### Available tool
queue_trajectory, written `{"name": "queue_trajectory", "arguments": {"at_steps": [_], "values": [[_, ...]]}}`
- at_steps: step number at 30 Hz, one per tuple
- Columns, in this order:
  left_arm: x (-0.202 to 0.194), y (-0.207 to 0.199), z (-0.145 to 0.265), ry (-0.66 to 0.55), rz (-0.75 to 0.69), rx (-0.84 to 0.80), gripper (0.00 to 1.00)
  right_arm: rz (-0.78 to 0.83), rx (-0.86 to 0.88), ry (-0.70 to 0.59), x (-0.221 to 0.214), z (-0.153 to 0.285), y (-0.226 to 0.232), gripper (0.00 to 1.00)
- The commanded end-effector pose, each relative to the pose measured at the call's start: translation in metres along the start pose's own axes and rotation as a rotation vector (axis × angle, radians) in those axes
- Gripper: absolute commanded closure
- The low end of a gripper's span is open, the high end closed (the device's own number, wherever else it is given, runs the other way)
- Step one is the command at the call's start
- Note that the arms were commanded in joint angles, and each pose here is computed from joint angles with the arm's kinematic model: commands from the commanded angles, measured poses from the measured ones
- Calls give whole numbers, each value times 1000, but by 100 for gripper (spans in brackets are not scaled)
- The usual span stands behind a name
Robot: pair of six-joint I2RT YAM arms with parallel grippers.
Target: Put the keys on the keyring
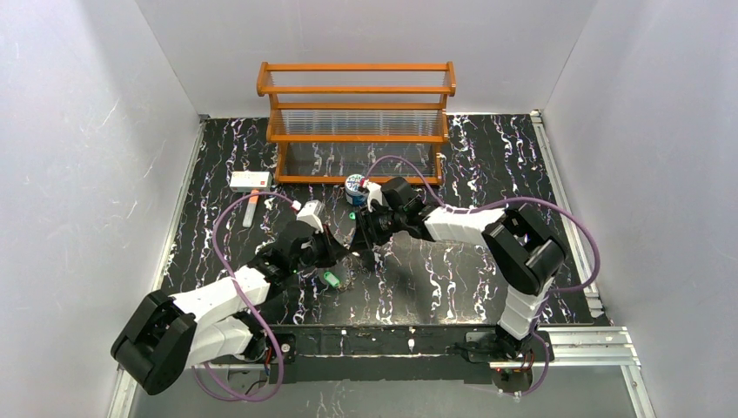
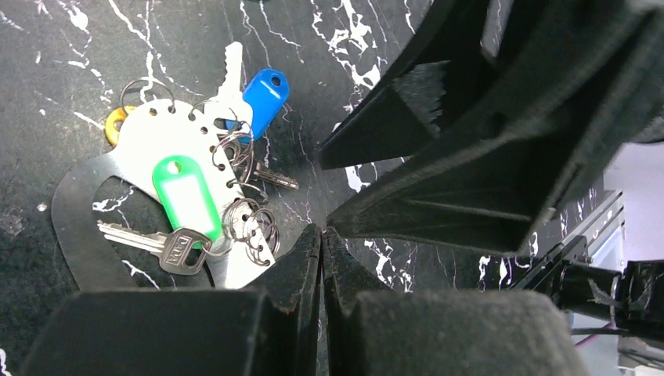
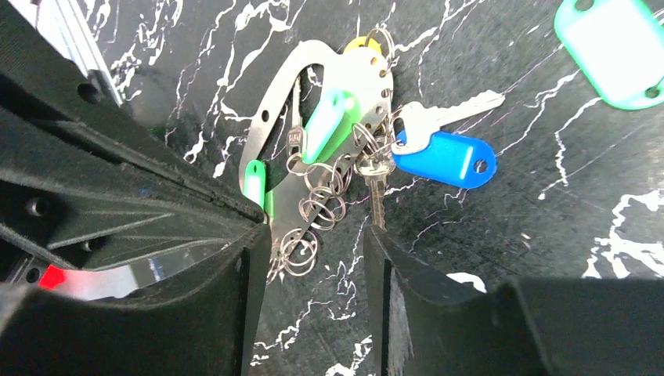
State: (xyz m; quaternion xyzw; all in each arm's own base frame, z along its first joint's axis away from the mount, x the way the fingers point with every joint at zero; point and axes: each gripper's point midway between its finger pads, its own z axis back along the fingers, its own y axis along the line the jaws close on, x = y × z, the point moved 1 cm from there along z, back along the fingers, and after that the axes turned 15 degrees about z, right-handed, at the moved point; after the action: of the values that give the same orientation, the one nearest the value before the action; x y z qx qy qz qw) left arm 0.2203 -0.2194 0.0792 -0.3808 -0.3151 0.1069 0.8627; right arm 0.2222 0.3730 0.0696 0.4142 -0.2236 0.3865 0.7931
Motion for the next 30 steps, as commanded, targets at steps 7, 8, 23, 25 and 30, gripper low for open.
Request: {"name": "queue_trajectory", "arguments": {"at_steps": [7,8,23,25,30], "values": [[16,30,11,-93,5,196,98,133,-178,27,0,-2,3,44],[17,34,13,-106,2,216,93,131,-196,44,-2,-6,5,45],[33,85,48,-280,13,436,30,89,-363,213,-33,-41,4,42],[29,84,45,-254,17,432,30,83,-359,218,-35,-45,3,42],[24,82,38,-223,18,412,34,86,-339,233,-37,-52,7,49]]}}
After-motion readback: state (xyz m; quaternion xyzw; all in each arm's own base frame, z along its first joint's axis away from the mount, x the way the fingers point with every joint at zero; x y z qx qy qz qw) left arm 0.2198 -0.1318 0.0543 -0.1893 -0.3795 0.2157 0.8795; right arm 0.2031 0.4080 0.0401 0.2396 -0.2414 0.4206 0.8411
